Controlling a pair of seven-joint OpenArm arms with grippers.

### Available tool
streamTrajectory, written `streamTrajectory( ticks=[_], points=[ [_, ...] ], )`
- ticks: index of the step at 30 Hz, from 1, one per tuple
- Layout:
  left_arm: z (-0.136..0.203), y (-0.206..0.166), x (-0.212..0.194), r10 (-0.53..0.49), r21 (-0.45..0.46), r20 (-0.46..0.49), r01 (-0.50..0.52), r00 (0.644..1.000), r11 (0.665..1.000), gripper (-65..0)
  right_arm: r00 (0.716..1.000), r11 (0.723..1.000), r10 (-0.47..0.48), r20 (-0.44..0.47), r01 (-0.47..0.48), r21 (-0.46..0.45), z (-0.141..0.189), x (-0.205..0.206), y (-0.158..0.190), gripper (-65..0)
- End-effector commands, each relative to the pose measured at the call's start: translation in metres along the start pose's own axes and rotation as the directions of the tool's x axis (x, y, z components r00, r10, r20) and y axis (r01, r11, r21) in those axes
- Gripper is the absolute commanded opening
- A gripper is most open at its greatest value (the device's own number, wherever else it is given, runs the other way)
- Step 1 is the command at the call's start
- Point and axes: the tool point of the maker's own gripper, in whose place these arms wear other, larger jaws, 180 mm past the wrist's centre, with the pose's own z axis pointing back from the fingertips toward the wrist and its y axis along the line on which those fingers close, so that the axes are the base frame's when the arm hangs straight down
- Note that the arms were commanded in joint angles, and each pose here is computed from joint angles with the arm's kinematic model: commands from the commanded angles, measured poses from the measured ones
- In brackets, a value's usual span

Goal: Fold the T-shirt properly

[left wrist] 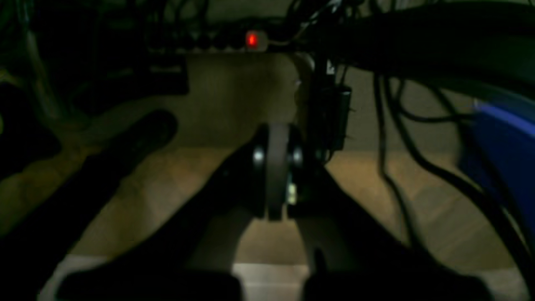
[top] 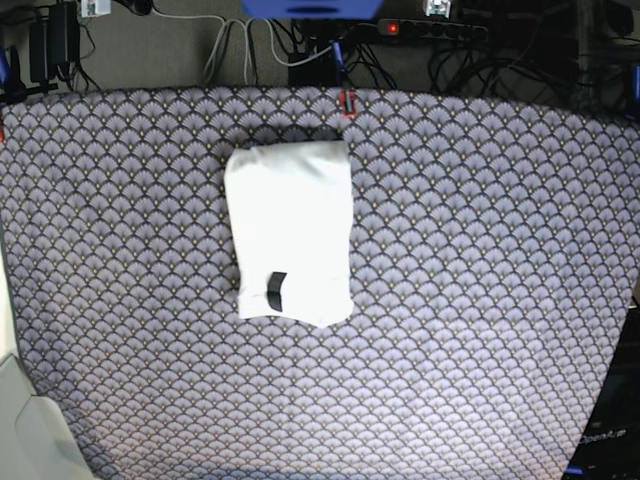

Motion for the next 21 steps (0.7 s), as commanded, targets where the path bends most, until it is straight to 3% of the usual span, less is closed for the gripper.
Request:
streamTrajectory(
  ticks=[1, 5, 9, 13, 16, 21],
  points=[
    [-0.005, -0.002, 0.001, -0.003, -0.001, 0.015, 0.003, 1.0, 1.0, -64.7, 1.0, 1.0, 0.005, -0.004, -0.005, -0.01, -0.001, -0.003, -0.008, -65.0],
    [-0.035, -0.001, 0.003, 0.008, 0.014, -0.015, -0.008, 1.0, 1.0, -64.7, 0.995, 0.994, 0.068, -0.078, -0.074, -0.085, -0.027, -0.024, -0.02, -65.0],
    [-0.064, 0.013, 0.005, 0.009, 0.051, -0.068, -0.005, 0.998, 0.999, -64.6, 0.966, 0.962, 0.194, -0.171, -0.221, -0.16, -0.046, -0.032, -0.031, -65.0],
    [-0.079, 0.037, -0.002, 0.053, 0.115, -0.106, -0.04, 0.993, 0.993, -64.6, 0.909, 0.906, 0.294, -0.297, -0.364, -0.215, -0.059, -0.037, -0.041, -65.0],
    [-0.084, 0.051, 0.011, 0.071, 0.148, -0.077, -0.059, 0.995, 0.987, -64.6, 0.854, 0.869, 0.332, -0.401, -0.442, -0.223, -0.061, -0.051, -0.038, -65.0],
    [-0.088, 0.073, 0.033, 0.061, 0.181, -0.058, -0.049, 0.996, 0.982, -64.6, 0.805, 0.824, 0.365, -0.467, -0.513, -0.239, -0.07, -0.061, -0.02, -65.0]
  ],
)
